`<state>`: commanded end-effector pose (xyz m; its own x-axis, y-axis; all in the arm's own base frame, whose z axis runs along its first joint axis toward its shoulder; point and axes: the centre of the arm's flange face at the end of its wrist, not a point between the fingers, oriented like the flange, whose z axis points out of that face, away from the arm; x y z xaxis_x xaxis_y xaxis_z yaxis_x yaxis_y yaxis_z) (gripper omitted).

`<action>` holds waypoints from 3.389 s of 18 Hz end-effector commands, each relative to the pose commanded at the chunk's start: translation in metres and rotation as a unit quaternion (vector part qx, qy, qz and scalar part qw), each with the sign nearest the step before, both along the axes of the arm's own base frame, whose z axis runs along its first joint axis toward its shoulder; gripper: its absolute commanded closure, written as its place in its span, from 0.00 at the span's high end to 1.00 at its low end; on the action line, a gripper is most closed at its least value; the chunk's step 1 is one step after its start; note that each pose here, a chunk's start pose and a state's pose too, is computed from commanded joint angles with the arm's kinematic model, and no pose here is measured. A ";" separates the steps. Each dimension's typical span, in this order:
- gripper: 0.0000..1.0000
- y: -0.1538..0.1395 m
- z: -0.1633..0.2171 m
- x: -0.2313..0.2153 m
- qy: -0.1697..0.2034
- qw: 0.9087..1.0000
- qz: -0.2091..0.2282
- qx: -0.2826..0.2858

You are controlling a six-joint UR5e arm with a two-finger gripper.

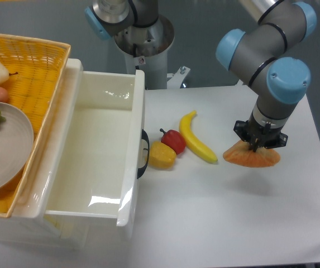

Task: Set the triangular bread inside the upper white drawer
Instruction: 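Grasp the orange triangular bread slice and lift it off the table, then carry the held bread slice over the open white drawer, then lower the bread slice into the drawer and open the gripper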

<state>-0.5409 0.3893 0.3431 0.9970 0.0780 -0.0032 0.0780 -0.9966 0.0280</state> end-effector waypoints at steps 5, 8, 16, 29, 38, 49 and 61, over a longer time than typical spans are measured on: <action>0.00 0.004 0.026 0.009 -0.006 1.000 0.010 0.004; 0.00 0.008 0.049 0.021 0.000 0.999 0.029 0.029; 0.00 0.018 0.130 0.083 0.008 0.995 0.049 0.084; 0.00 0.040 0.219 0.180 0.024 0.983 0.029 0.181; 0.00 0.104 0.216 0.268 0.012 0.977 -0.110 0.183; 0.06 0.131 0.187 0.282 -0.014 0.958 -0.218 0.187; 0.75 0.141 0.161 0.285 -0.007 0.953 -0.232 0.192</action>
<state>-0.2554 0.5302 0.5041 0.9238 -0.3797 -0.0492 -0.3722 -0.8605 -0.3479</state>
